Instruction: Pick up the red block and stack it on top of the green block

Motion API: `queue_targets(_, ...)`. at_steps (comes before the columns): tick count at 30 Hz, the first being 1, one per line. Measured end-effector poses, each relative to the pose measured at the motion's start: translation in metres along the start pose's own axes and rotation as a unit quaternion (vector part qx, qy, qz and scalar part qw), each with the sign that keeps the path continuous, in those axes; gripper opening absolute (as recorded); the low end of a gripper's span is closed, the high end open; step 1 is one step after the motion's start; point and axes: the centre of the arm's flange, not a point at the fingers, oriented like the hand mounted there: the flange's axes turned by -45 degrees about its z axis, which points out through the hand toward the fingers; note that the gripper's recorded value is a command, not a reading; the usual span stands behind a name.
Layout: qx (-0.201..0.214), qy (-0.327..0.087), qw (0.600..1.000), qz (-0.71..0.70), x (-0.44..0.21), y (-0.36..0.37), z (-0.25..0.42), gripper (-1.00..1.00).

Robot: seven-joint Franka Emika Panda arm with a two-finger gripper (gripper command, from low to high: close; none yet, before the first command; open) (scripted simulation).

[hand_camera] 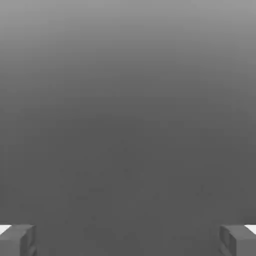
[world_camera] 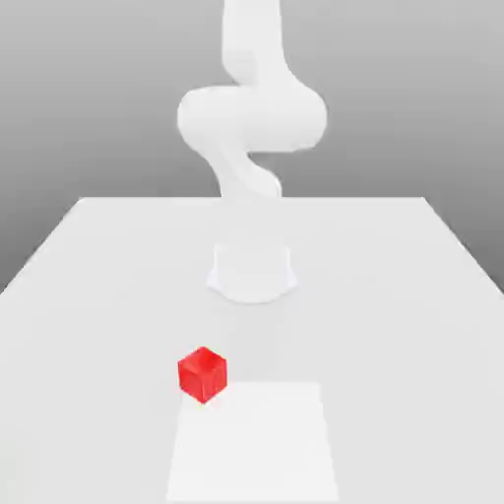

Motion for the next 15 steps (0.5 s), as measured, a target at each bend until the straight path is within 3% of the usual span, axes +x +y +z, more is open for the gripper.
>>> queue_targets(8, -0.041, -0.142, 0.981, 0.126, -0.101, 0.043, 0.174, 0.00)
queue_targets(15, -0.102, -0.271, 0.927, 0.240, -0.257, 0.075, 0.272, 0.00)
